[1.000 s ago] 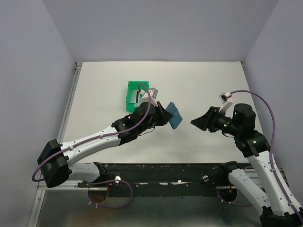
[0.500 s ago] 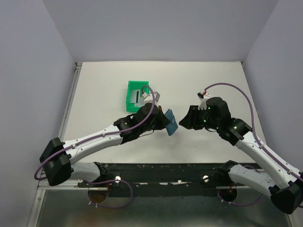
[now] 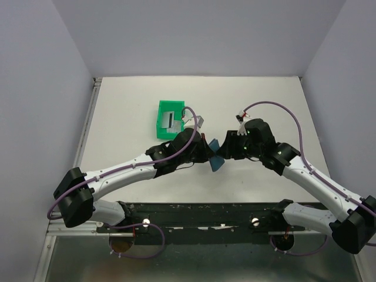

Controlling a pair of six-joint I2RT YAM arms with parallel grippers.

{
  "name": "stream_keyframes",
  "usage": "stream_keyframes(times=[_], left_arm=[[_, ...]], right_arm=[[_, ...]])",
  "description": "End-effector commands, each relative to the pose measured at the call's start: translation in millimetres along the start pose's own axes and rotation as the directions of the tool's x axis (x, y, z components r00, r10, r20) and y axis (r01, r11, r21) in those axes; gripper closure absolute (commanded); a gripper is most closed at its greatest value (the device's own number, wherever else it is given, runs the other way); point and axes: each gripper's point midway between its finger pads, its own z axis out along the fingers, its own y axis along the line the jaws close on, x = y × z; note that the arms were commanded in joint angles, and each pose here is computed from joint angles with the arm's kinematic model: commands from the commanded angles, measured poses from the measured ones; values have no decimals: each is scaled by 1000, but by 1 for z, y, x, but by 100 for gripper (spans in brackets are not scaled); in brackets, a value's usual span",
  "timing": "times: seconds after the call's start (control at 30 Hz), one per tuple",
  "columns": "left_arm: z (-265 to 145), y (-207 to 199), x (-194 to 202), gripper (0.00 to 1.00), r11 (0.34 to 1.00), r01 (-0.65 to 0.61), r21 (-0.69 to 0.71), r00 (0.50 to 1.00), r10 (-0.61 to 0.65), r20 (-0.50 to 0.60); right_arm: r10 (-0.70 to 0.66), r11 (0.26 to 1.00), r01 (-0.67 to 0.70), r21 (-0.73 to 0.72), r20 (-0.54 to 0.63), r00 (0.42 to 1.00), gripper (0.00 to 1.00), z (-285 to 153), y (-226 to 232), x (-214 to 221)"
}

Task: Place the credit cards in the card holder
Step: Open the card holder.

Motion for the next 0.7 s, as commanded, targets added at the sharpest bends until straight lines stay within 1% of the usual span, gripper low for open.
stream_keyframes(times=[0.0, 0.27, 0.4, 0.47, 0.57, 0.67], left_arm=[[-4, -25, -9, 100, 997, -3, 80, 1000, 2, 16], [-4, -30, -9, 100, 994, -5, 111, 1000, 3, 17], [-7, -35, -10, 100, 989, -6, 146, 1000, 2, 27], [-9, -35, -12, 100, 989, -7, 148, 999, 1, 37], [-13, -28, -15, 100, 993, -14, 115, 999, 8, 54], [-16, -19, -19, 100, 997, -27, 71, 997, 22, 74]], right_arm=[[-1, 1000, 1, -10, 36, 999, 44, 5, 7, -12], [6, 1000, -6, -1, 19, 1000, 44, 13, 4, -7], [12, 999, -12, 30, -2, 1000, 45, 18, -2, -3], [13, 998, -11, 61, -19, 1000, 50, 20, -9, 1], [12, 990, -6, 138, -41, 999, 58, 20, -23, 6], [13, 970, -1, 245, -49, 999, 61, 16, -42, 9]])
